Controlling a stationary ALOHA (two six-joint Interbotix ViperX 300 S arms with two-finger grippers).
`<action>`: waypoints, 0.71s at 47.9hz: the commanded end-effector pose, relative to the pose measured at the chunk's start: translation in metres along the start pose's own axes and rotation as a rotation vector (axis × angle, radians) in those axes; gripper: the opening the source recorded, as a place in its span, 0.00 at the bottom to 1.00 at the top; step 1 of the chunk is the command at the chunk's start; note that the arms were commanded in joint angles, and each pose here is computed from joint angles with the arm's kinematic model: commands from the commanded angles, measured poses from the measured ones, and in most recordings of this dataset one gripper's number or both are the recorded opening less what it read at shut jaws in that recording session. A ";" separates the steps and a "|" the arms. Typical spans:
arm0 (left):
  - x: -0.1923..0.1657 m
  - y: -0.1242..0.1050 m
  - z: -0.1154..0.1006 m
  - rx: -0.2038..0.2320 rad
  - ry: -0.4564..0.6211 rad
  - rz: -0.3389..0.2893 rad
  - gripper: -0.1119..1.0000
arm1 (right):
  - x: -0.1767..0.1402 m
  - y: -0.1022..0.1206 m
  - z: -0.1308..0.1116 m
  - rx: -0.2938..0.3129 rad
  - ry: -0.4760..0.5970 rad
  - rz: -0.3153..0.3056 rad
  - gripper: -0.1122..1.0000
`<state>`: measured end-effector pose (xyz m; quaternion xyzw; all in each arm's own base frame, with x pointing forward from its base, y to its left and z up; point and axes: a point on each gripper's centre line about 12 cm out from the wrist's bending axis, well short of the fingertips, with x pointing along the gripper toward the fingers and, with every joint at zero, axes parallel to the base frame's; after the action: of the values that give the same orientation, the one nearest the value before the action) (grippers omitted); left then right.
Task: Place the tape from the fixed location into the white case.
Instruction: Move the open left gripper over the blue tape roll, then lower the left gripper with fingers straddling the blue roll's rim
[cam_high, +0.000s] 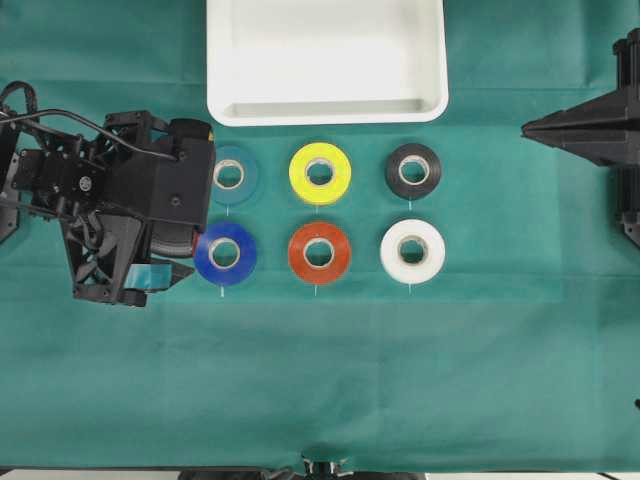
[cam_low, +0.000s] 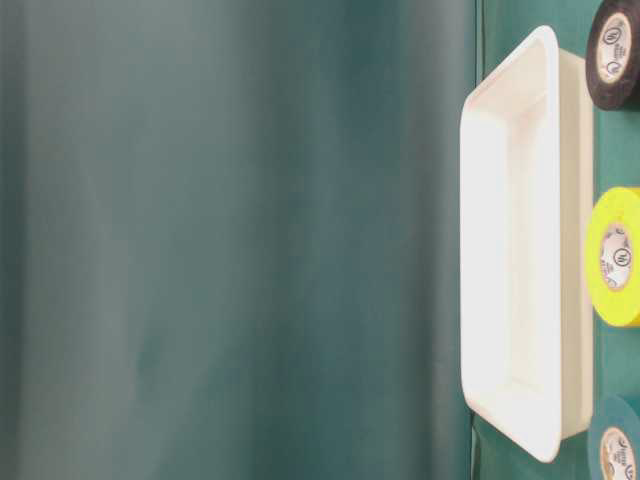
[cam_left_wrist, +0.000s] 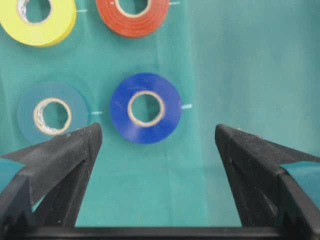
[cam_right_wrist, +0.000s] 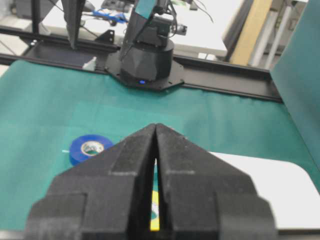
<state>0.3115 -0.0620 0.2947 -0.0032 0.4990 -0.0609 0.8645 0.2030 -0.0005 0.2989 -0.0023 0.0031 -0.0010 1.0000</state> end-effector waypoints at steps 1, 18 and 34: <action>-0.009 -0.003 0.007 0.001 -0.033 -0.009 0.99 | 0.002 0.000 0.013 -0.002 -0.029 0.000 0.10; -0.002 -0.005 0.006 0.007 -0.026 -0.012 0.99 | 0.002 0.000 0.012 -0.002 -0.028 0.000 0.10; 0.030 -0.011 -0.003 0.024 -0.007 -0.018 0.99 | 0.003 0.000 0.012 -0.002 -0.026 0.000 0.10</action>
<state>0.3213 -0.0716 0.2665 0.0014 0.5071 -0.0688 0.8592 0.2033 -0.0005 0.2988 -0.0023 0.0046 -0.0011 1.0000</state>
